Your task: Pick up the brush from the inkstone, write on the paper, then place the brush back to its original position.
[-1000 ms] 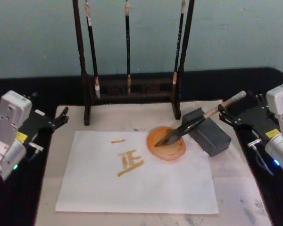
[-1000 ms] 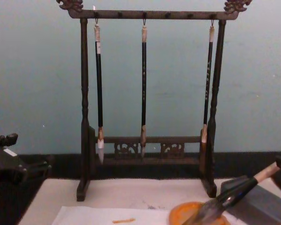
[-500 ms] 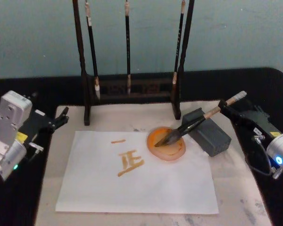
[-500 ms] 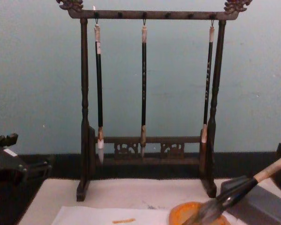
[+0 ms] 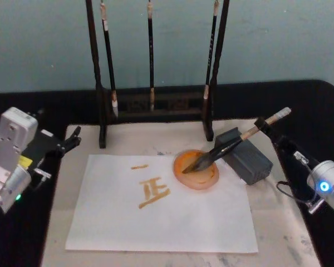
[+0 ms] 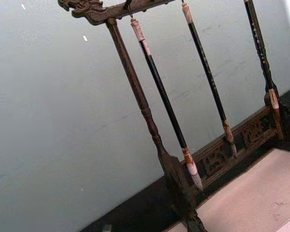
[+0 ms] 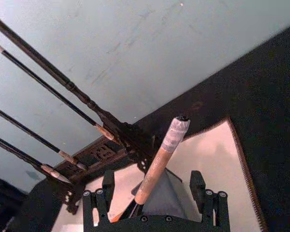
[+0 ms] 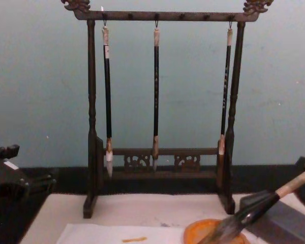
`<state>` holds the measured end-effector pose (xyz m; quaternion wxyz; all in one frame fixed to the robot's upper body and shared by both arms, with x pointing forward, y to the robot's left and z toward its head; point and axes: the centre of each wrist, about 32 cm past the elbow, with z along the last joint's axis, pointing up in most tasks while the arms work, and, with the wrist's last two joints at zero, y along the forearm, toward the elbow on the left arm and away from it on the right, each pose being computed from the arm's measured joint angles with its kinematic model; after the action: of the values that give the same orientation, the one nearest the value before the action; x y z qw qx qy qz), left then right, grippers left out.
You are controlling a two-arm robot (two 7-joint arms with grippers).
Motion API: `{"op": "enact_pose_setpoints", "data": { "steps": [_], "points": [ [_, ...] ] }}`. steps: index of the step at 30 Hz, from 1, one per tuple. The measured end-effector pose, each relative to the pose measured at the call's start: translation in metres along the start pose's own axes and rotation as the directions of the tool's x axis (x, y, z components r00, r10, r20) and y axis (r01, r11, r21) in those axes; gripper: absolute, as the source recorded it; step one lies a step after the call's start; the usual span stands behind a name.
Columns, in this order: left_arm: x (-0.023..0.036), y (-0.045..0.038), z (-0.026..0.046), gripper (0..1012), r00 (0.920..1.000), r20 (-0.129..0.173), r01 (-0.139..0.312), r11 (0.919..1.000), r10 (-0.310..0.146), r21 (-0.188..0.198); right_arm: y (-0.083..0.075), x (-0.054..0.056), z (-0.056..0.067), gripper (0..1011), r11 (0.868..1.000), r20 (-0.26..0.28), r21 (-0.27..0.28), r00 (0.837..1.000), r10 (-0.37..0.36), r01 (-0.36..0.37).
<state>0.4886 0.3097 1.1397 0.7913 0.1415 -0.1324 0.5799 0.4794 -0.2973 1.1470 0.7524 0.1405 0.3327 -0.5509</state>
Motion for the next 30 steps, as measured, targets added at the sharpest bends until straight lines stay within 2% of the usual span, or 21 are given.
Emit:
{"op": "enact_pose_setpoints", "data": {
  "steps": [7, 16, 30],
  "points": [
    [0.0, 0.0, 0.0, 1010, 1.0, 0.0, 0.0, 1.0, 0.0, 0.0, 0.009, -0.001, -0.005, 1000, 1.0, -0.079, -0.011, 0.997, 0.0, -0.001],
    [0.0, 0.0, 0.0, 1010, 1.0, 0.0, 0.0, 1.0, 0.0, 0.0, 0.016, -0.003, -0.009, 1000, 1.0, -0.14, 0.003, 0.99, 0.016, -0.015],
    [0.0, 0.0, 0.0, 1010, 1.0, 0.0, 0.0, 1.0, 0.0, 0.0, 0.019, -0.008, -0.015, 1000, 1.0, -0.173, 0.011, 0.985, 0.026, -0.025]
  ]
}}
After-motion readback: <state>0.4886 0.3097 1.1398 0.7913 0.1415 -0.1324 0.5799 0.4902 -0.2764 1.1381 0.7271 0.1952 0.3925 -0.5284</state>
